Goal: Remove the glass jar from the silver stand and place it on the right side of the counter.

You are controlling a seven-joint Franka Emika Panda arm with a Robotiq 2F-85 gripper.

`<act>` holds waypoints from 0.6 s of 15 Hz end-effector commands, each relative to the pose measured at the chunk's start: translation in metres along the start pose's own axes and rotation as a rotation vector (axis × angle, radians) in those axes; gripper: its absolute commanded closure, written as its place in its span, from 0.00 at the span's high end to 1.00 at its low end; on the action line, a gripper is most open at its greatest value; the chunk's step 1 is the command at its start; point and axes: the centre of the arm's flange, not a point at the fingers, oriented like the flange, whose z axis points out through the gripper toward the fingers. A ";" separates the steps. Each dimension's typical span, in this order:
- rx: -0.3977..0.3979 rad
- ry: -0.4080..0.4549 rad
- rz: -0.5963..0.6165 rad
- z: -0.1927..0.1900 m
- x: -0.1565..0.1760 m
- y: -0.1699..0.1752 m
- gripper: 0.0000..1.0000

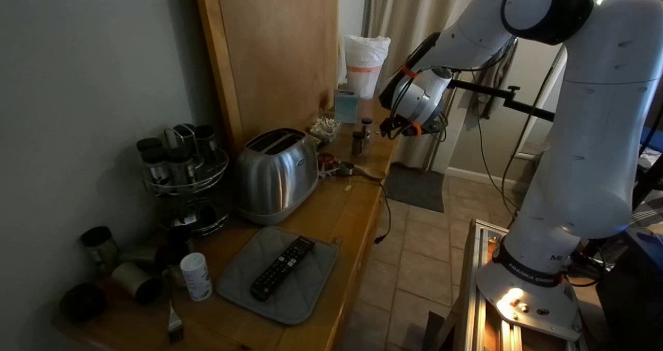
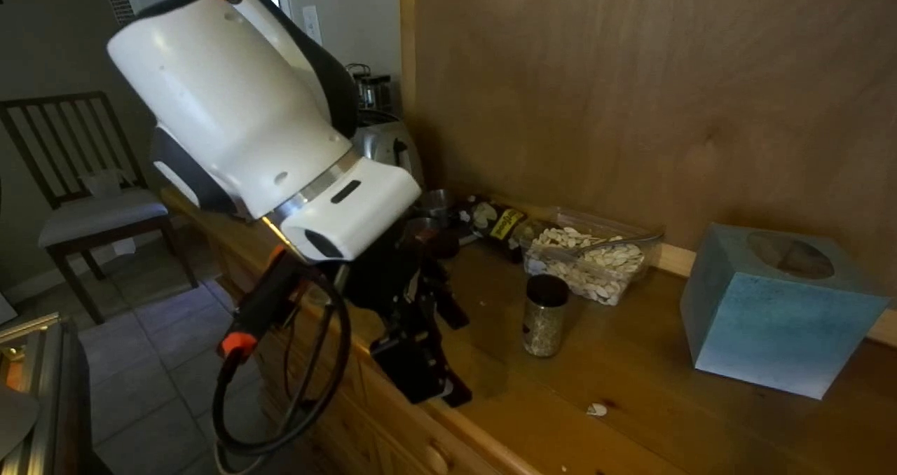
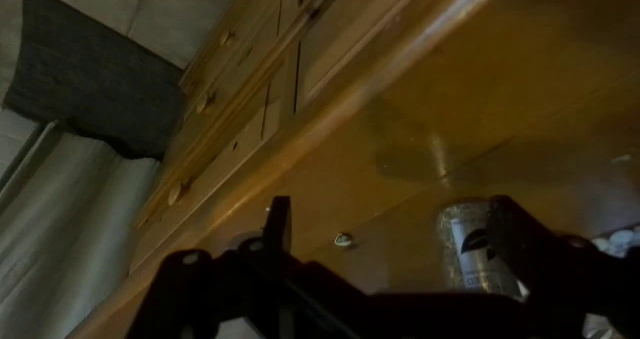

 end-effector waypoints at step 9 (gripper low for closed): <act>0.044 -0.240 -0.235 -0.108 0.064 -0.048 1.00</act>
